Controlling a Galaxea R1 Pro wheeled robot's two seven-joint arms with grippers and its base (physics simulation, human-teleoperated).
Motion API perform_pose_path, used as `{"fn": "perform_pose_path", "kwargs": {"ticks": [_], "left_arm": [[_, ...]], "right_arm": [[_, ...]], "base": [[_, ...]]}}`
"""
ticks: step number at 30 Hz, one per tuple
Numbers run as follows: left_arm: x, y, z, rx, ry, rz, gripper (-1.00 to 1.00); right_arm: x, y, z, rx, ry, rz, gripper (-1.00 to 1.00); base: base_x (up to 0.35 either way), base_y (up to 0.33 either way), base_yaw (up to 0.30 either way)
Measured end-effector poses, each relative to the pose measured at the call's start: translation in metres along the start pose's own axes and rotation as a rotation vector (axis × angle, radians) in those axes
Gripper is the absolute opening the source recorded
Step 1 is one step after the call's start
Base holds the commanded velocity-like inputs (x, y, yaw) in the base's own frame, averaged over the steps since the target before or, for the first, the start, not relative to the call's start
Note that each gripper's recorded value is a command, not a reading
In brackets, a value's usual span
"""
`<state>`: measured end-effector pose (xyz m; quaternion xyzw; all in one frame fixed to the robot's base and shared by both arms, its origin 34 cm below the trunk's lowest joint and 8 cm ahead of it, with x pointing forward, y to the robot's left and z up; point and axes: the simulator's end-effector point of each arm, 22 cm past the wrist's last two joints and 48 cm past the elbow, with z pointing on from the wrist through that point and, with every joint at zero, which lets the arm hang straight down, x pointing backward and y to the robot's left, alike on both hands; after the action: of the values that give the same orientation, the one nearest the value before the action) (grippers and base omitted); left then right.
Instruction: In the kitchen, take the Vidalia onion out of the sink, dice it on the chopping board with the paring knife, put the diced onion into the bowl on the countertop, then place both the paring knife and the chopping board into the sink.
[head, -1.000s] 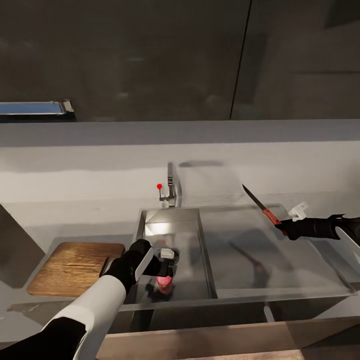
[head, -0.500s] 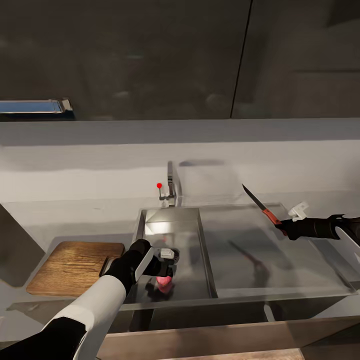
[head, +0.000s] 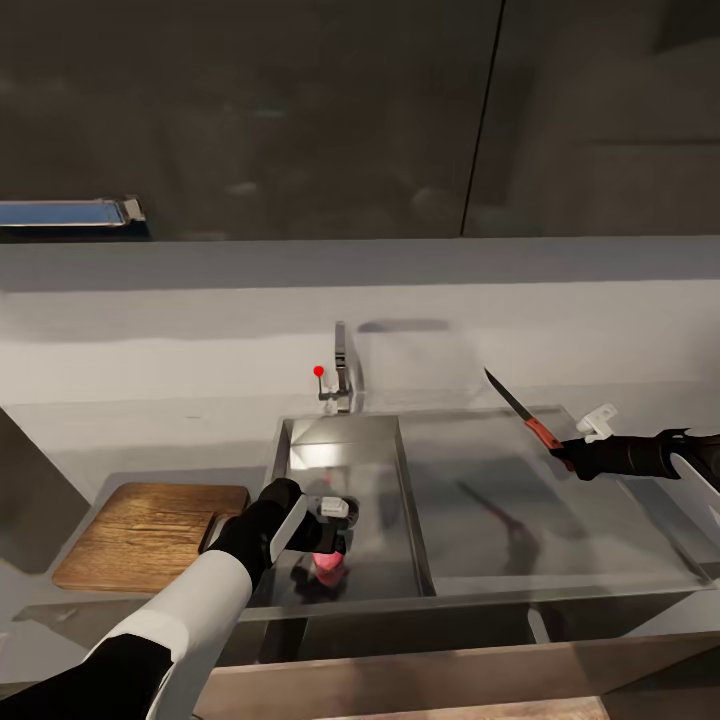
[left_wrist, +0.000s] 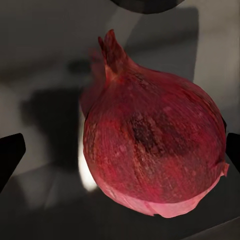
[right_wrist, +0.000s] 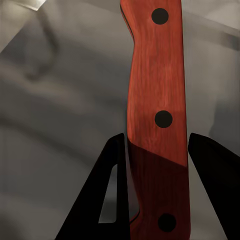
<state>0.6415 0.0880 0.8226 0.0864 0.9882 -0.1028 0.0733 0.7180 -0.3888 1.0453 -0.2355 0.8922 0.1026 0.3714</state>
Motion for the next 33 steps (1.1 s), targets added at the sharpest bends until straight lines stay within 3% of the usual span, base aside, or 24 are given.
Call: {"fn": "perform_pose_path", "kwargs": {"ticks": [14, 15, 33], "left_arm": [[0.0049, 0.0013, 0.0083, 0.002, 0.017, -0.004, 1.0], [0.005, 0.0013, 0.0085, 0.002, 0.018, -0.004, -1.0], [0.0039, 0.001, 0.0067, 0.002, 0.014, -0.004, -1.0]], "right_arm": [[0.0066, -0.0003, 0.0073, -0.006, 0.014, 0.006, -1.0], [0.0068, -0.0003, 0.0074, -0.006, 0.014, 0.006, -1.0], [0.0055, -0.0002, 0.006, -0.005, 0.012, 0.005, -1.0]], "base": [[0.0, 0.0, 0.0], [0.0, 0.0, 0.0], [0.0, 0.0, 0.0]]}}
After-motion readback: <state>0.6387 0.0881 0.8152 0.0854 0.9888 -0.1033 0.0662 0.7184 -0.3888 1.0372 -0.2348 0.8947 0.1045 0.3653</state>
